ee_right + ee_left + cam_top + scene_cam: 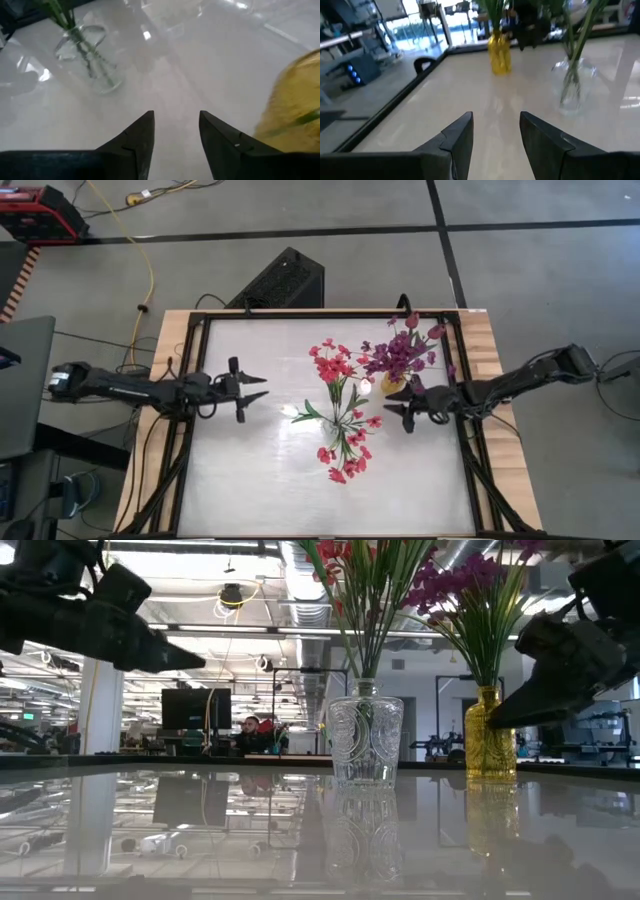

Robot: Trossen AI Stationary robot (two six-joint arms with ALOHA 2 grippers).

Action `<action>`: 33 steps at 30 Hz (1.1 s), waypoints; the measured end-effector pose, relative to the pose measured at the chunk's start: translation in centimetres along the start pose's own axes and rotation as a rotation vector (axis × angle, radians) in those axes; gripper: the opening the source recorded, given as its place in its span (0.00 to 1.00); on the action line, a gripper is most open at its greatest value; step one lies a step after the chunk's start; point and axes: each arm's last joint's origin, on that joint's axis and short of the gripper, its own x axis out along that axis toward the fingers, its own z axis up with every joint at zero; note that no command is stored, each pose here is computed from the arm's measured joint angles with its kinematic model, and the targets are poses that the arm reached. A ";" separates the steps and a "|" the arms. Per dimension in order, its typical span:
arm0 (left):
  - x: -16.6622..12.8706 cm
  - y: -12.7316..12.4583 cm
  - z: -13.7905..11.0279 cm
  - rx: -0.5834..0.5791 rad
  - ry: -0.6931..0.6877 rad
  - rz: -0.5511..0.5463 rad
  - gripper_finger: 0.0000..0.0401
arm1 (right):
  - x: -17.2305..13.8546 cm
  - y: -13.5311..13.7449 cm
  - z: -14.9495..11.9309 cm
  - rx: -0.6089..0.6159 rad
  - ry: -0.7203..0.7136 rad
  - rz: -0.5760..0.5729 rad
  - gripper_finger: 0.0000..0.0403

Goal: Sort flowers into vase by color
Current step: Return to Home Position

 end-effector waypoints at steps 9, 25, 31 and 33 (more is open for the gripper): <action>-2.2 1.8 0.0 -0.033 0.014 0.023 0.38 | -0.8 -1.2 1.2 -0.051 -0.111 -0.046 0.29; -5.1 2.4 -0.2 -0.231 -0.033 0.009 0.38 | -0.8 -3.2 2.1 -0.129 -0.141 -0.098 0.04; -5.1 2.3 -0.2 -0.264 -0.025 0.009 0.38 | -0.6 -3.8 0.5 -0.121 -0.149 -0.082 0.10; -5.1 2.4 -0.2 -0.266 -0.024 0.028 0.38 | -0.6 -3.8 0.3 -0.108 -0.128 -0.065 0.11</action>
